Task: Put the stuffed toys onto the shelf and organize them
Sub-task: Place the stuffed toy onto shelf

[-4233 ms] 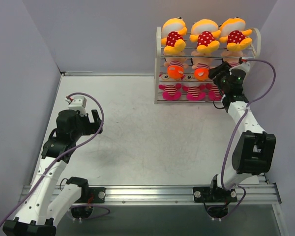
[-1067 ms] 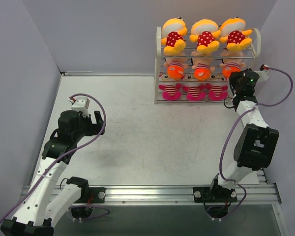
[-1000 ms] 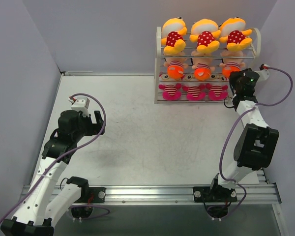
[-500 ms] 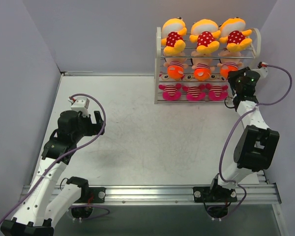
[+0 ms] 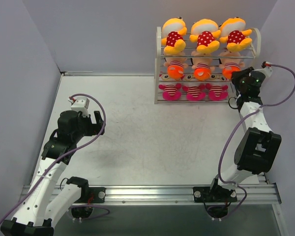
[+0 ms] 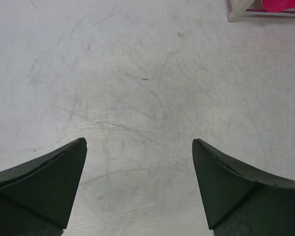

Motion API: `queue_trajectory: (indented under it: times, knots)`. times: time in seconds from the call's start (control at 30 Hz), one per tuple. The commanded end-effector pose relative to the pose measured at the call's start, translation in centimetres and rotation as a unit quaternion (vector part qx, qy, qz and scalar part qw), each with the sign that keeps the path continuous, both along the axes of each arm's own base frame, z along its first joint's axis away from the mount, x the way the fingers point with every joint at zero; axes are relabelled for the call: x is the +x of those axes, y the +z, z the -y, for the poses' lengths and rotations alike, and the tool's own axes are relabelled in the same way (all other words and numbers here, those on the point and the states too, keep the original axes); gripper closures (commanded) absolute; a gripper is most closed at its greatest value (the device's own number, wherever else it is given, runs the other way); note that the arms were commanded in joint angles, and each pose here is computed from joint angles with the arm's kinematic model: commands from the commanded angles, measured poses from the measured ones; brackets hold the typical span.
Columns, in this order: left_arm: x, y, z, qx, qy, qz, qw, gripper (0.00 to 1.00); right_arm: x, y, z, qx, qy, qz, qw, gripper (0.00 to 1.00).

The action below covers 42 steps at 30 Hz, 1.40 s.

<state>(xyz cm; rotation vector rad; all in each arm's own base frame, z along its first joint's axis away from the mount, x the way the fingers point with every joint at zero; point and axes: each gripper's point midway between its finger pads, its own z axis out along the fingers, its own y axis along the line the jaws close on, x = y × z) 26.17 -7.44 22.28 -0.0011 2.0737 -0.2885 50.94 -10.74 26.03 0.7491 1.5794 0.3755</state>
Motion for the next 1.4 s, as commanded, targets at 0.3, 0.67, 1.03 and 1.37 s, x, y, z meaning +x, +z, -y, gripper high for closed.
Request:
queue_trajectory:
  times: [0.3,0.67,1.03,1.37]
  knots:
    - [0.2,0.7,0.2,0.002,-0.007,0.015,1.0,0.03,-0.5,0.1,-0.5,-0.012,0.015,0.006,1.0,1.0]
    - [0.2,0.7,0.2,0.002,-0.008,0.015,1.0,0.03,-0.9,0.9,-0.6,-0.015,0.012,0.012,1.0,0.64]
    - [0.1,0.7,0.2,0.002,-0.008,0.016,1.0,0.03,-2.1,2.4,-0.5,-0.033,0.0,0.013,0.999,0.52]
    - [0.0,1.0,0.1,0.001,-0.007,0.021,1.0,0.03,-5.5,4.3,-0.9,-0.049,-0.023,-0.009,0.999,0.27]
